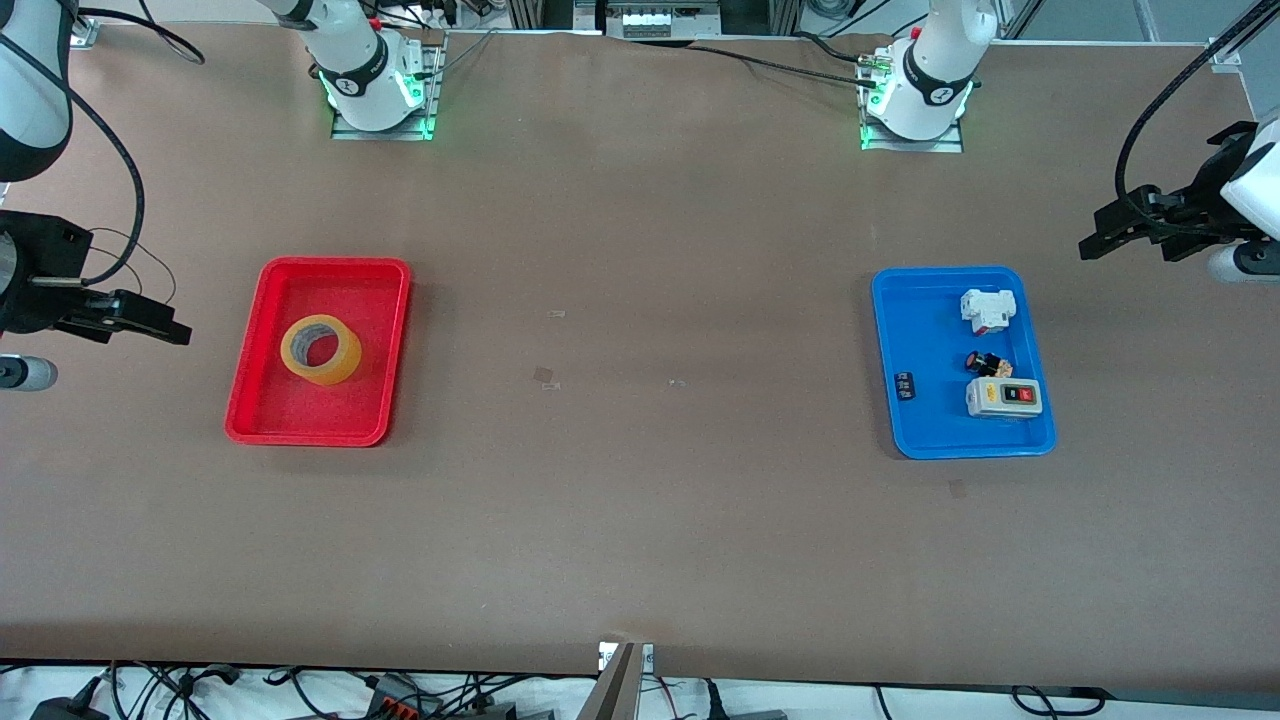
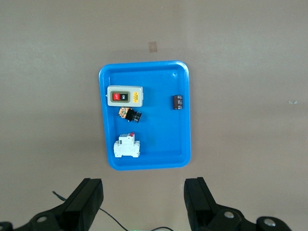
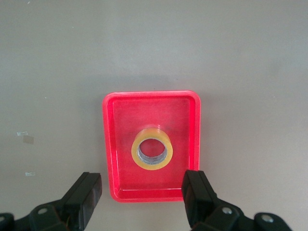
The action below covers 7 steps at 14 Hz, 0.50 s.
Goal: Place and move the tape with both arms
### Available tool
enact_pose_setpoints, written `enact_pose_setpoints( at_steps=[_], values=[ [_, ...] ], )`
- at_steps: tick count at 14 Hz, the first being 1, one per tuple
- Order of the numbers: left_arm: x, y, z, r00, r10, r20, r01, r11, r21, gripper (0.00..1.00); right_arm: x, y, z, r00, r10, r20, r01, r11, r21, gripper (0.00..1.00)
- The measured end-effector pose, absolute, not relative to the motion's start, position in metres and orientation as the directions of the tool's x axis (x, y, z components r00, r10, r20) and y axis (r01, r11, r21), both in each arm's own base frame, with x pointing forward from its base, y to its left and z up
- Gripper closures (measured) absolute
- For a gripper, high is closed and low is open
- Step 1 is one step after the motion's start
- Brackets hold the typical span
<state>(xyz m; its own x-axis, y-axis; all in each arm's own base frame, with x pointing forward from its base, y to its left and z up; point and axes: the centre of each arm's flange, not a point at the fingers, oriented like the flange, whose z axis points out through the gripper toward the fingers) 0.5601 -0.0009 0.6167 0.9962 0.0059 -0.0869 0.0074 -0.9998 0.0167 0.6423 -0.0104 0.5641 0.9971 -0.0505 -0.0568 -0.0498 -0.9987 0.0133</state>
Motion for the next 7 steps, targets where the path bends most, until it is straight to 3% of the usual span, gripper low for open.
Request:
enact_pose_setpoints(
  at_steps=[7],
  values=[
    [0.5601,-0.0012,0.6167,0.996,0.007,-0.087,0.009,-1.000,0.017,0.00,0.6440,-0.0197,0.5739,0.998,-0.051,-0.023,-0.051,-0.999,-0.018,0.00]
  ],
)
